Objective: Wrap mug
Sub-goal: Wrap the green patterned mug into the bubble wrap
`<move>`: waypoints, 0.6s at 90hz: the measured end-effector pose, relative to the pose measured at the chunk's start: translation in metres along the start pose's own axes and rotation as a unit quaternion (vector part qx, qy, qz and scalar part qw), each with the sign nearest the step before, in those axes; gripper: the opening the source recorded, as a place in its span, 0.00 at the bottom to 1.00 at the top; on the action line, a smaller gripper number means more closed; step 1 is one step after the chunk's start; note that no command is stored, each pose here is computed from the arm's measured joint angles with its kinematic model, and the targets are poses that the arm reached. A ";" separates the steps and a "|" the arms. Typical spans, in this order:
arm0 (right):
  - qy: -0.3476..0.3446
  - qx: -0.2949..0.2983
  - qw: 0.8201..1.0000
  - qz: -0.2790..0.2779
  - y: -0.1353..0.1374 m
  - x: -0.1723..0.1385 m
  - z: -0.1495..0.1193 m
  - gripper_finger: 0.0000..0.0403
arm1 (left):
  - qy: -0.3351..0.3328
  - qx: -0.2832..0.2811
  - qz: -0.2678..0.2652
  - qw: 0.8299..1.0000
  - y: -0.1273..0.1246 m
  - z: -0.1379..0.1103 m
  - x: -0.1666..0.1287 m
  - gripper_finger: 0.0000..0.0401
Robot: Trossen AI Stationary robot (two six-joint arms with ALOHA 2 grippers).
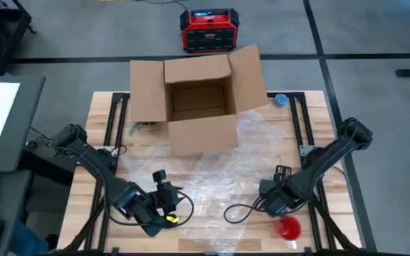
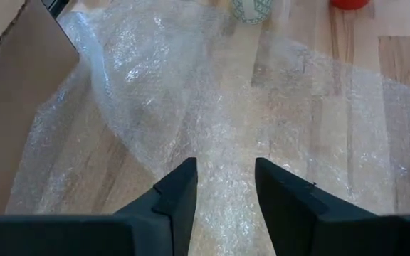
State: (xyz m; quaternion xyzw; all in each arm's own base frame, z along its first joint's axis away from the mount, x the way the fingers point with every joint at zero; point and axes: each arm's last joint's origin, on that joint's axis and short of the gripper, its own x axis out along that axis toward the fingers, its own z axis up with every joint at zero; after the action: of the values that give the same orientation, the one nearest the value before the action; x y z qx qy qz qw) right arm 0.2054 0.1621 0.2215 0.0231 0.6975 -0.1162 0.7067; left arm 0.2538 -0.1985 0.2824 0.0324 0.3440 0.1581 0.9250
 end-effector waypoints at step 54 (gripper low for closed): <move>-0.046 -0.016 0.999 0.009 0.002 -0.029 0.045 0.02 | -0.001 0.001 0.001 1.000 0.000 0.000 0.000 0.31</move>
State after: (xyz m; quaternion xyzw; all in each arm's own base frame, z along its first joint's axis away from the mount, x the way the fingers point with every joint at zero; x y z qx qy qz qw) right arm 0.2499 0.1595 0.2508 0.0125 0.6657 -0.0994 0.7394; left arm 0.2536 -0.1988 0.2822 0.0340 0.3433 0.1583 0.9252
